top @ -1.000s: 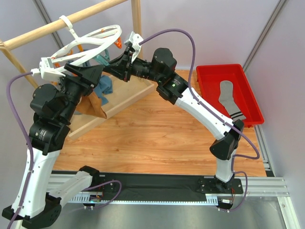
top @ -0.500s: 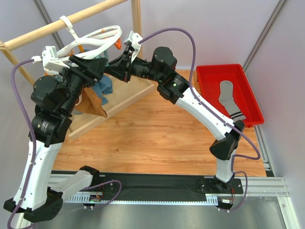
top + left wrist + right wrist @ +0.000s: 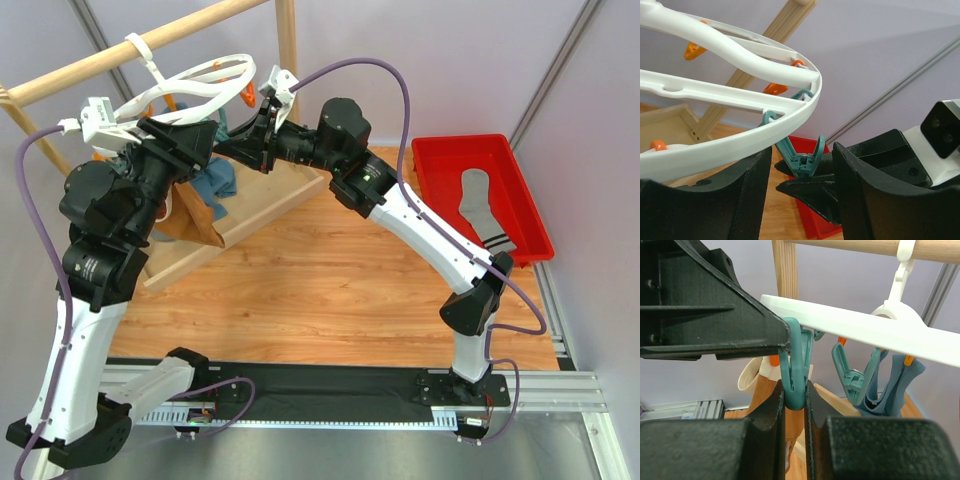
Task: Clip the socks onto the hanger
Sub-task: Open the clamp at the hanger.
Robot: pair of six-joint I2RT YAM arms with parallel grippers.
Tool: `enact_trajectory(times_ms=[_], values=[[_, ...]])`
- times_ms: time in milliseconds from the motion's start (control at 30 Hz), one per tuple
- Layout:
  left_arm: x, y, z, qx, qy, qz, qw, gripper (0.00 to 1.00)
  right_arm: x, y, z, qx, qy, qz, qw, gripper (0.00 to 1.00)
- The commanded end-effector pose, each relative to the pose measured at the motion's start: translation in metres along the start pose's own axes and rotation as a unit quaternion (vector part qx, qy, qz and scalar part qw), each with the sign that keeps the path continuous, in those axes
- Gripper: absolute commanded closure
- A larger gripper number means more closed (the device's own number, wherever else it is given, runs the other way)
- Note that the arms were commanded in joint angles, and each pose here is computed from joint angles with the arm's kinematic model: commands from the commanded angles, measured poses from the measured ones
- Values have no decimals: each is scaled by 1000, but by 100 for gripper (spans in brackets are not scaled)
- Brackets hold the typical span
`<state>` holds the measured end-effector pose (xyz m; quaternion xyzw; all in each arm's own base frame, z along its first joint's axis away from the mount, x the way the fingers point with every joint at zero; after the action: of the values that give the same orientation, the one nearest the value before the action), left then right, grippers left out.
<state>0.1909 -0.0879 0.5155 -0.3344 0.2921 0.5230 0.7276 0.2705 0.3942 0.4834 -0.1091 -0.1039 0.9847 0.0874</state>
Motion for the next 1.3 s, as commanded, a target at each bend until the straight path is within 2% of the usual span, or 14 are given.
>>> enact_trajectory(times_ms=[0, 100, 233, 333, 567, 667, 800, 900, 1000, 1033, 1133, 1167, 1200, 1267], values=[[-11, 7, 15, -41, -9, -23, 999, 41, 11, 0, 24, -32, 8, 31, 999, 100], [-11, 5, 14, -41, -7, -22, 999, 44, 12, -1, 23, -33, 7, 33, 999, 100], [-11, 0, 13, -32, -5, -21, 999, 53, 12, -1, 24, -35, 6, 35, 999, 100], [-11, 0, 12, -32, -4, -21, 999, 57, 12, -1, 25, -38, 6, 37, 999, 100], [-13, -2, 11, -26, -2, -29, 999, 50, 13, -3, 25, -39, 4, 39, 998, 100], [-12, -3, 9, -22, -3, -30, 999, 42, 13, -4, 25, -40, 2, 39, 998, 100], [-10, -4, 9, -25, -1, -23, 999, 44, 13, -4, 24, -40, 0, 42, 998, 100], [-11, -4, 10, -28, 0, -21, 999, 52, 14, -4, 23, -39, 0, 44, 998, 100], [-11, -4, 11, -31, 0, -19, 999, 65, 14, -4, 20, -34, -2, 44, 998, 100], [-11, -4, 12, -33, 0, -19, 999, 77, 14, -3, 22, -35, 0, 44, 998, 100], [-6, -6, 10, -32, 2, 0, 999, 100, 15, -2, 18, -30, -1, 40, 999, 99], [-7, -6, 11, -33, 2, 1, 999, 100, 15, -1, 18, -29, -2, 37, 999, 95], [-6, -8, 10, -30, 3, 5, 1000, 100, 13, 0, 19, -28, -4, 26, 999, 75], [-4, -8, 9, -27, 8, 15, 999, 100, 12, 3, 16, -15, -6, 9, 1000, 53]])
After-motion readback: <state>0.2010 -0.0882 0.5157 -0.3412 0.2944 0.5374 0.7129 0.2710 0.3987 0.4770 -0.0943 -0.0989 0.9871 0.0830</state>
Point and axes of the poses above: each gripper's point midway between its finger pads, its own y axis back along the fingers, its own x axis along the line the jaws close on, z = x × y, the point moved 9 cm from there along y, back along the fingers, and after that the axes turned 11 degrees about y, right-handed, at the moved point
